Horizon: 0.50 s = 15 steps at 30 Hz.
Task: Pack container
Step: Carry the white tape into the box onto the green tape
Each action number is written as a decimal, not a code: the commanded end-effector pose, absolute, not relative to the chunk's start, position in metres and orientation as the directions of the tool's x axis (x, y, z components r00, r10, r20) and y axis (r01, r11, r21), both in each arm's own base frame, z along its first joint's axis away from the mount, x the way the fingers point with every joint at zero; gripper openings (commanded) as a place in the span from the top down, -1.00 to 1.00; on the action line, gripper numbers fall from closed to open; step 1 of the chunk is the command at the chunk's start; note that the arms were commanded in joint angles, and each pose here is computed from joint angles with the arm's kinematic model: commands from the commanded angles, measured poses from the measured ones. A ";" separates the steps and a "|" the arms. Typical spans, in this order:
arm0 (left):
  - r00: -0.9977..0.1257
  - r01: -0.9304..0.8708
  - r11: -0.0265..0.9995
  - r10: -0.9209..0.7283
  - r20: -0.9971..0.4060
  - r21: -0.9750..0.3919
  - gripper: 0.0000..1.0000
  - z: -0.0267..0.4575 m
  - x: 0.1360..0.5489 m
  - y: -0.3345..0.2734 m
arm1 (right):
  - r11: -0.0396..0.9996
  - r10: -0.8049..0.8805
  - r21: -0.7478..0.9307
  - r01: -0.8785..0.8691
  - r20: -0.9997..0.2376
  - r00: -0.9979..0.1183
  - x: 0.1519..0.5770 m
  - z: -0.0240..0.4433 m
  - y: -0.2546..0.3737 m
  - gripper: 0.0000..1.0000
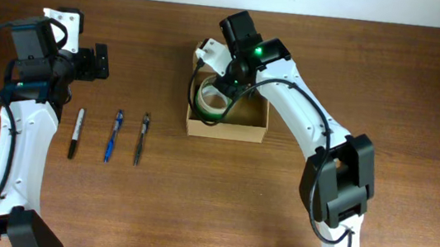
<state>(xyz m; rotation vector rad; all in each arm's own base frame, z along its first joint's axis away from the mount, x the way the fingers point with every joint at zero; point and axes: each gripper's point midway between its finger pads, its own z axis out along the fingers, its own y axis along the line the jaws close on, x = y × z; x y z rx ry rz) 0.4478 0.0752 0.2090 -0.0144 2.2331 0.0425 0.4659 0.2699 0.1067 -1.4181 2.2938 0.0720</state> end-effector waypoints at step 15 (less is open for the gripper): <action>-0.602 -0.012 0.999 0.019 -0.798 0.033 -0.98 0.215 0.452 0.077 | 0.516 -0.811 -0.128 -0.847 -0.389 -0.436 0.468 0.086 0.277 0.28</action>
